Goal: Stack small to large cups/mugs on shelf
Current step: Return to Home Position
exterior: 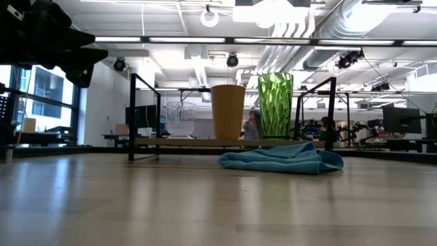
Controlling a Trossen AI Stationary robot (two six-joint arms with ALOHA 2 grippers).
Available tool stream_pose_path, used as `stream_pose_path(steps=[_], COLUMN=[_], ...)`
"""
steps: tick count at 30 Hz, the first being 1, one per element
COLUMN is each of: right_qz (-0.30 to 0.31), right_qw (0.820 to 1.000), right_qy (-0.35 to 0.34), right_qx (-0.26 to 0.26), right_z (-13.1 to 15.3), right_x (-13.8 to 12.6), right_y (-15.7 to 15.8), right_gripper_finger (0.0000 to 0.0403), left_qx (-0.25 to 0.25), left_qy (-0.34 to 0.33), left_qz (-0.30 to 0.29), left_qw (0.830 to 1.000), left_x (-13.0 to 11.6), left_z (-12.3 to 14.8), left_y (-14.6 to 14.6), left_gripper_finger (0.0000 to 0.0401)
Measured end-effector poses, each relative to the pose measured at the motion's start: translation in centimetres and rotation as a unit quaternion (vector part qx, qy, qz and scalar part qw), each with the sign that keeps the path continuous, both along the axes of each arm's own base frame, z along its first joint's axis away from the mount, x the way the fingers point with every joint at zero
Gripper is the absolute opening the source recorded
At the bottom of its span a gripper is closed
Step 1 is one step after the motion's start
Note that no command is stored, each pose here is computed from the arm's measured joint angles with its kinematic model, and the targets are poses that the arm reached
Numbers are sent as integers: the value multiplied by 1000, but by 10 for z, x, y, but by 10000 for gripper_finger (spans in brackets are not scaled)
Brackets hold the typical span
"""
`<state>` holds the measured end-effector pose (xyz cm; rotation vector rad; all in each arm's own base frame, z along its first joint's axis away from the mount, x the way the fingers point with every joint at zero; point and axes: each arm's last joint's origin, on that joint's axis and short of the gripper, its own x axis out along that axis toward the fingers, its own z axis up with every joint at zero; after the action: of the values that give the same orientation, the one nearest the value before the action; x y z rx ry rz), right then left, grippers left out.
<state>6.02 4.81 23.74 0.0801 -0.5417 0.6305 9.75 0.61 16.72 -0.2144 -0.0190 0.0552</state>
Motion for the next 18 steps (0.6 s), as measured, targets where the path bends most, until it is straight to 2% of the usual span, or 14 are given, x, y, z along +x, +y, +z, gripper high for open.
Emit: stream_pose_path(steps=[9, 18], right_qz=[-8, -22], right_qw=[999, 999], right_qy=[-34, 18], right_qx=[24, 20], right_z=[-16, -23], right_x=[3, 13], right_y=[1, -8], right_gripper_finger=[112, 112], left_qx=[0, 0], left_qy=[0, 0], left_qz=[0, 0], left_qw=[1000, 1000], left_x=[0, 0], left_z=[0, 0], left_y=[0, 0], left_gripper_finger=[168, 168])
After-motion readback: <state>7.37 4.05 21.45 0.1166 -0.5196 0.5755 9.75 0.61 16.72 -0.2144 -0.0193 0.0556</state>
